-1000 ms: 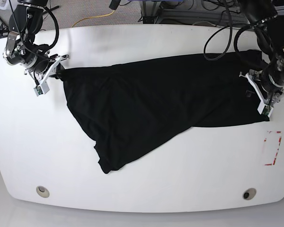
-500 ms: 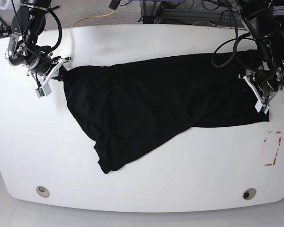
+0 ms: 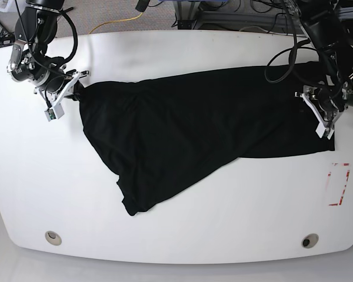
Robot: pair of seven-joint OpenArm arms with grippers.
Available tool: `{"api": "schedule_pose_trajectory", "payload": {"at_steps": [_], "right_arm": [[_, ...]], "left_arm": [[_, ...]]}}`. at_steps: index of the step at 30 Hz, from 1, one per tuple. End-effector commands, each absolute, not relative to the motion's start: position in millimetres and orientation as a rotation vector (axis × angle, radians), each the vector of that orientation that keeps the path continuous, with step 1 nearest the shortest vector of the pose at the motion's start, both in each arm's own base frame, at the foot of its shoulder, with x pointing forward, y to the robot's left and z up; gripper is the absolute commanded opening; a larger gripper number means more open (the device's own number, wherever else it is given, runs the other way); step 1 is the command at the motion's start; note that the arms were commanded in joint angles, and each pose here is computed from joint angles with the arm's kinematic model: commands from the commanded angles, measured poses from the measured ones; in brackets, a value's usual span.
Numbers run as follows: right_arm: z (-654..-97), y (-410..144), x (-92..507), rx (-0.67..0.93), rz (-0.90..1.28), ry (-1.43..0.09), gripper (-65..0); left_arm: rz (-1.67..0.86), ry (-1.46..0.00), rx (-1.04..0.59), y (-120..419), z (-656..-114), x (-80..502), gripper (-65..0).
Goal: Fold the T-shirt properly
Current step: 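Release and regrasp the shirt edge with the left gripper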
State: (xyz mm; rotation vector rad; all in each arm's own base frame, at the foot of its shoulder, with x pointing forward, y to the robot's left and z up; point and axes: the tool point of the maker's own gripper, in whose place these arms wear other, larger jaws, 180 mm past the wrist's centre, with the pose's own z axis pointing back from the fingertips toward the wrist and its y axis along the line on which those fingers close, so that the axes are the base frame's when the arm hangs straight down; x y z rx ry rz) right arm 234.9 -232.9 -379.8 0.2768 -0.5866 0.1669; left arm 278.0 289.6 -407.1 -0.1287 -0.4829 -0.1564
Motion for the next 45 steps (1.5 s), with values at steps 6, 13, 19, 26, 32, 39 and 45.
{"api": "schedule_pose_trajectory", "payload": {"at_steps": [6,13,19,26,32,39,45], "right_arm": [[-367.6,-237.2,244.2,0.266,0.181,-0.633,-65.0],[-367.6,-237.2,244.2,0.266,0.181,-0.633,-65.0],[-365.3,-236.9,248.3,0.266,0.183,-0.642,-65.0],[-363.8,-236.4,250.8,0.266,0.186,-0.647,-65.0],[-363.8,-236.4,250.8,0.266,0.186,-0.647,-65.0],[-363.9,-236.0,250.8,0.267,0.187,-0.646,-65.0],[-363.9,-236.0,250.8,0.267,0.187,-0.646,-65.0]], "left_arm": [[-0.166,-0.526,-0.122,291.6,-395.2,288.9,-38.6],[-0.165,-0.535,-0.146,280.6,-397.8,291.3,-59.2],[-0.203,-0.643,-0.100,278.1,-369.8,306.4,-60.3],[-0.299,-0.679,-0.062,262.6,-351.5,311.2,-60.1],[-0.303,-0.671,-0.062,261.9,-354.3,306.8,-65.0],[-0.299,-0.674,-0.063,262.1,-354.1,306.9,-65.0],[-0.264,-0.685,-0.050,273.7,-350.6,306.9,-51.0]]}}
